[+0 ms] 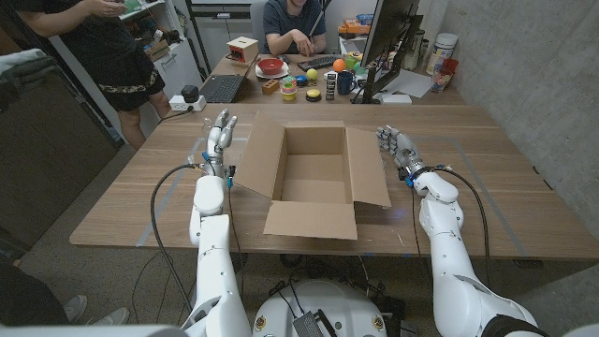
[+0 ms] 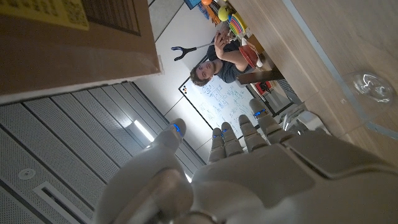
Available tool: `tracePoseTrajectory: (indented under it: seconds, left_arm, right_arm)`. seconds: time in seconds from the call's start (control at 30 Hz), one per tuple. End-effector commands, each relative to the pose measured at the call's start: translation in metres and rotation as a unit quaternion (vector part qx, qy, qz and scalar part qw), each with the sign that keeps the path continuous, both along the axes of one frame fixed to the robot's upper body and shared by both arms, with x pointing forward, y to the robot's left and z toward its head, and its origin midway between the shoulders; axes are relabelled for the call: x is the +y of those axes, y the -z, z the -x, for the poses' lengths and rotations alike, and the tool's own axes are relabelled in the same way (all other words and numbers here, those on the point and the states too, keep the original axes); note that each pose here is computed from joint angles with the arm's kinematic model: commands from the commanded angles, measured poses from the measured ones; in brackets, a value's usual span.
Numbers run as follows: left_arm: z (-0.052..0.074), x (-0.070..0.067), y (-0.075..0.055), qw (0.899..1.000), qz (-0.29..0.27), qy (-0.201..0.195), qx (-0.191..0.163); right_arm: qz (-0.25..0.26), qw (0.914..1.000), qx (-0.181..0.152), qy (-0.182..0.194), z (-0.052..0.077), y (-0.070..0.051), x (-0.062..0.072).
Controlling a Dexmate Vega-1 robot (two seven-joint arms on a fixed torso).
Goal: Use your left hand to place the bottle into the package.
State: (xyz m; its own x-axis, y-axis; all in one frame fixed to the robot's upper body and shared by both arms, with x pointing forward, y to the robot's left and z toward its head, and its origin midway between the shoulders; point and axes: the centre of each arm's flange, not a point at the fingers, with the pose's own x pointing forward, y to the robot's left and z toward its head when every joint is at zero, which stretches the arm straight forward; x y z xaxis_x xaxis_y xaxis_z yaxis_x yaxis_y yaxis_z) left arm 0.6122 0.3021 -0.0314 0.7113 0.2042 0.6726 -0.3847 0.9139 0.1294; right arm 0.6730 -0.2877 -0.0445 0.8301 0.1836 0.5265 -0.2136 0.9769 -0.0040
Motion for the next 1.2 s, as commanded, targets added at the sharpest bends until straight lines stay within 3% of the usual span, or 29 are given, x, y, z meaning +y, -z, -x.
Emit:
tracePoseTrajectory:
  seconds: [0.03,0.27,0.57,1.2]
  left_arm:
    - [0.012,-0.005,0.002,0.996,-0.007,-0.091,-0.019]
    - [0.019,-0.009,0.003,0.987,0.000,-0.160,-0.022]
    - [0.024,-0.008,0.001,0.977,0.000,-0.213,-0.015]
    - [0.029,0.027,0.009,0.969,0.054,-0.239,0.044]
  right_arm:
    - [-0.001,1.0000,0.001,-0.001,-0.003,0.000,0.002]
    - [0.000,1.0000,0.004,0.001,-0.005,0.002,0.000]
    - [0.002,1.0000,-0.001,0.002,-0.004,0.000,-0.001]
    - [0.012,0.9999,-0.002,-0.003,-0.005,0.002,0.000]
